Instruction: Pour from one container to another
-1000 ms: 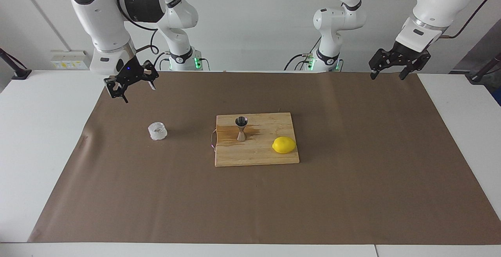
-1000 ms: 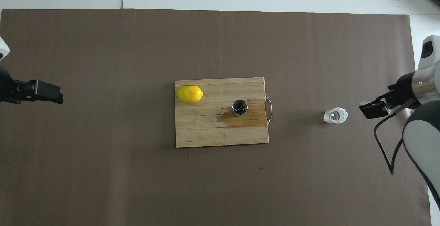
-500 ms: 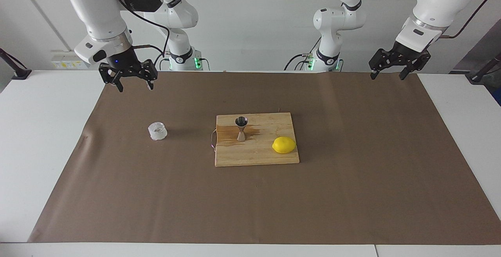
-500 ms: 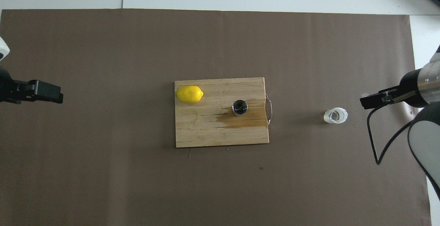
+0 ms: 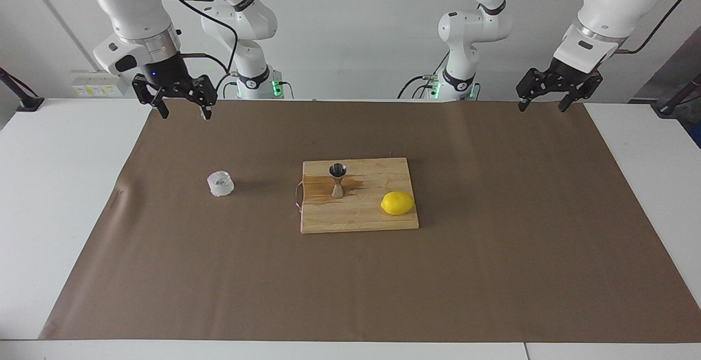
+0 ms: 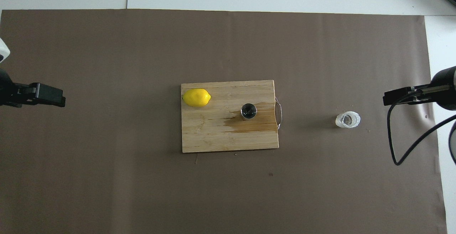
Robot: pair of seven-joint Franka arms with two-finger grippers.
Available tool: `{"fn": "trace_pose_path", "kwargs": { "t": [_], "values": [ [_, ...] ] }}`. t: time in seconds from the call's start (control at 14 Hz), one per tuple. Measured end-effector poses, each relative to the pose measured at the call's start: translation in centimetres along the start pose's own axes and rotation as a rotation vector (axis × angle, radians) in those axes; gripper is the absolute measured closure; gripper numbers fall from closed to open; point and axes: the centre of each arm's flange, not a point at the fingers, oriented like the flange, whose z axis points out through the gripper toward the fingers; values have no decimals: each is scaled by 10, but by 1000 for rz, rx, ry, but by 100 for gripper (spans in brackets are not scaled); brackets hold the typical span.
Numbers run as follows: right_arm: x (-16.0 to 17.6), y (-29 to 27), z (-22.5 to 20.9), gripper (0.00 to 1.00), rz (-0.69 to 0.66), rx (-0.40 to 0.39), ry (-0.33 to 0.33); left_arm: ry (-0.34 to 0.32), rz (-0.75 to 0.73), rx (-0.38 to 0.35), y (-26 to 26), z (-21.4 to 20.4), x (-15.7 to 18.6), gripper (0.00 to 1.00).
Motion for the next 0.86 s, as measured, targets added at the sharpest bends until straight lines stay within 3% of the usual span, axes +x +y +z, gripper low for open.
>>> {"fn": "trace_pose_path", "kwargs": {
  "t": [0.86],
  "values": [
    [1,-4,6,0,64,-1,-14,0,0,0,0,0,0,0]
  ]
}}
